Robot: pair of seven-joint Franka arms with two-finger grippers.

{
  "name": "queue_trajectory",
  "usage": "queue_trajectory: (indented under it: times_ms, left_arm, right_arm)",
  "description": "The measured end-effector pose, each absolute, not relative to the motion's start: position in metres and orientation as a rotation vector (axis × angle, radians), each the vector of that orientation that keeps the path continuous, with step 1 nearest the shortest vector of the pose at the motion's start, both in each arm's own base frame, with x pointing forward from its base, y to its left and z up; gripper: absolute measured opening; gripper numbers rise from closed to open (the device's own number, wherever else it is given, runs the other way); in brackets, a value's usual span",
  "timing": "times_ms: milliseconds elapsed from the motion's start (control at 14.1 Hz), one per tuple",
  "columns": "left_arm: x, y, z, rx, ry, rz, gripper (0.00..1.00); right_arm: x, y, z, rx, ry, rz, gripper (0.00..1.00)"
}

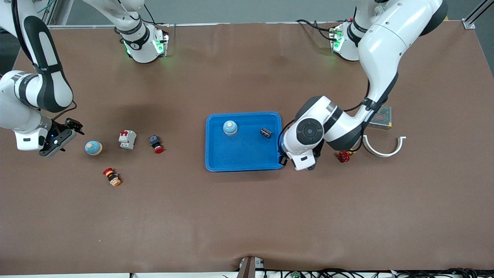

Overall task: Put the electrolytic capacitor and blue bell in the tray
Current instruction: 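Grasp the second bell with the right gripper while the left gripper carries the capacitor, then release the capacitor in the tray while the right gripper lifts the bell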

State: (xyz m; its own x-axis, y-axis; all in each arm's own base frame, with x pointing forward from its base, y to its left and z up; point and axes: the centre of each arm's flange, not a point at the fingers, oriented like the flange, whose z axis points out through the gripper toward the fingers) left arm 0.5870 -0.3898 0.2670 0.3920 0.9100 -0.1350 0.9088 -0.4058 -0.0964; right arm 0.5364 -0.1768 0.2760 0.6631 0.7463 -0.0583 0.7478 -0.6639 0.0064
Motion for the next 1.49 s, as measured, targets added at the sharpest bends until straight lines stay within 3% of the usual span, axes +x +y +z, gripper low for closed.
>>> queue_trajectory:
  times_ms: [711,1279,1492]
  left_arm:
    - [0.562,-0.438,0.227,-2.655,-1.730,0.309,0.30]
    - [0.551,-0.447,0.190,-2.617,-1.684,0.177,0.30]
    - [0.554,-0.445,0.190,-2.615,-1.690,0.172,0.37]
  right_arm:
    - [0.526,-0.173,0.220,2.803,1.296,-0.033,1.00]
    - [0.519,-0.170,0.193,2.782,1.322,-0.018,1.00]
    - [0.519,-0.170,0.184,2.776,1.325,-0.012,1.00]
